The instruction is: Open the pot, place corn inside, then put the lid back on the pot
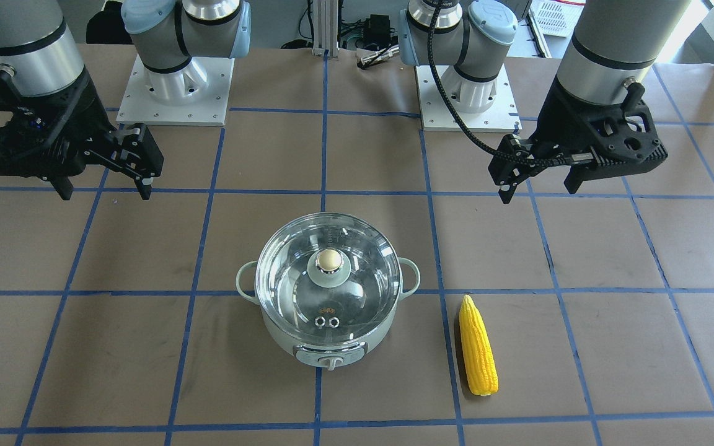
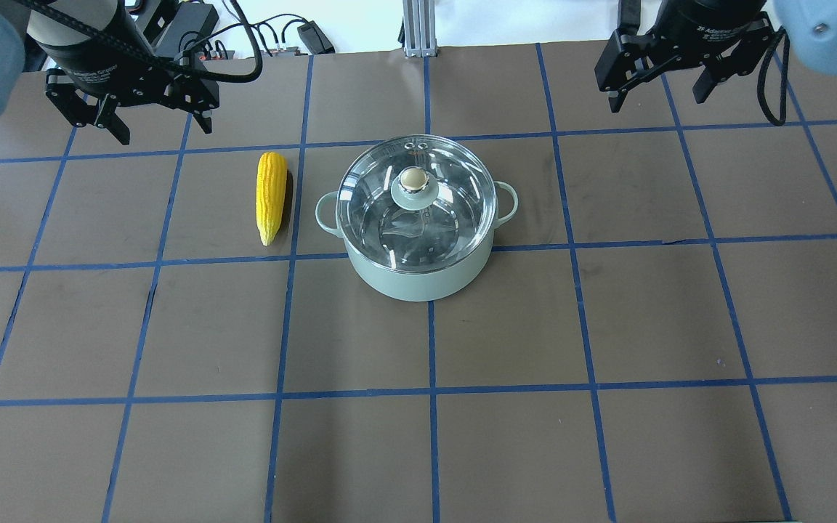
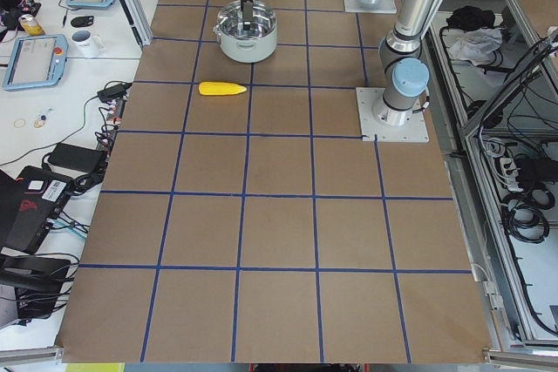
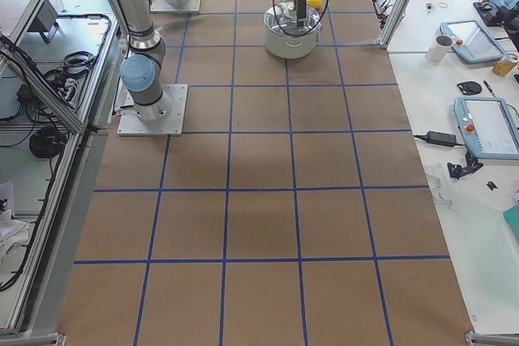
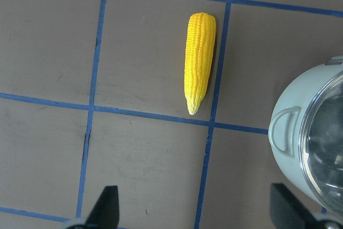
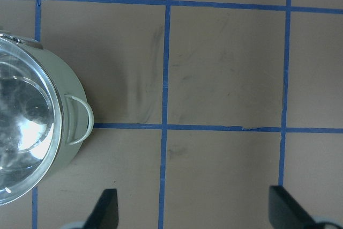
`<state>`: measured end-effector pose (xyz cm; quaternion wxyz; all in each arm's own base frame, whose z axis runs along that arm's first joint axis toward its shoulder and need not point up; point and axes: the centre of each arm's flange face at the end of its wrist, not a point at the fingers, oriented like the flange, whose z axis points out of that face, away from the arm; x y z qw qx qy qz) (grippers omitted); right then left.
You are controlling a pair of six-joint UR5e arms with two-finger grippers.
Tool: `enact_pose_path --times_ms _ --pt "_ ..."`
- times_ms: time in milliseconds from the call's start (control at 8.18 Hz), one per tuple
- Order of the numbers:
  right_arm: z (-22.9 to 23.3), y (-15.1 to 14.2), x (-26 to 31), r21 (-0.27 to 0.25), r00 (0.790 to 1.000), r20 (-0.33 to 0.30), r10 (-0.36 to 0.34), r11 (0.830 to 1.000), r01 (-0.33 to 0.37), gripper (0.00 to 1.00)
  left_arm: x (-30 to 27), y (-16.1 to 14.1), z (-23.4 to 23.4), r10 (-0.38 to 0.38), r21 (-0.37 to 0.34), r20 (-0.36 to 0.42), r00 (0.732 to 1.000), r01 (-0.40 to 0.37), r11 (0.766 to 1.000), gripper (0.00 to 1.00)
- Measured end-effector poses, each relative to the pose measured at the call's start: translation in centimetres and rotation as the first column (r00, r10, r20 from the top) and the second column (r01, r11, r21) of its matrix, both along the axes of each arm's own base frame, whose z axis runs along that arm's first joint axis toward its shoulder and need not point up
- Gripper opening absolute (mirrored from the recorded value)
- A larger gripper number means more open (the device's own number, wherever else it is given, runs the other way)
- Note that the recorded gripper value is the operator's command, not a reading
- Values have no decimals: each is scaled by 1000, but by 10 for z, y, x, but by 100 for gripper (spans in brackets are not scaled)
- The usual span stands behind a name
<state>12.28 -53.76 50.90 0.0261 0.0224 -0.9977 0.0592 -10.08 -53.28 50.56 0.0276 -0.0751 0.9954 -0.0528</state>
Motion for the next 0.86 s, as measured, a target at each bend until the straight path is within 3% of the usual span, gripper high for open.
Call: enact_pose_path --times_ms 489,856 --pt "-8 -5 11 -4 1000 -6 14 1000 -14 100 -1 5 0 -9 30 -6 1000 9 999 100" --pt "-48 -43 93 -54 1000 8 1 999 -1 100 10 -7 -13 -105 35 -36 994 107 994 100"
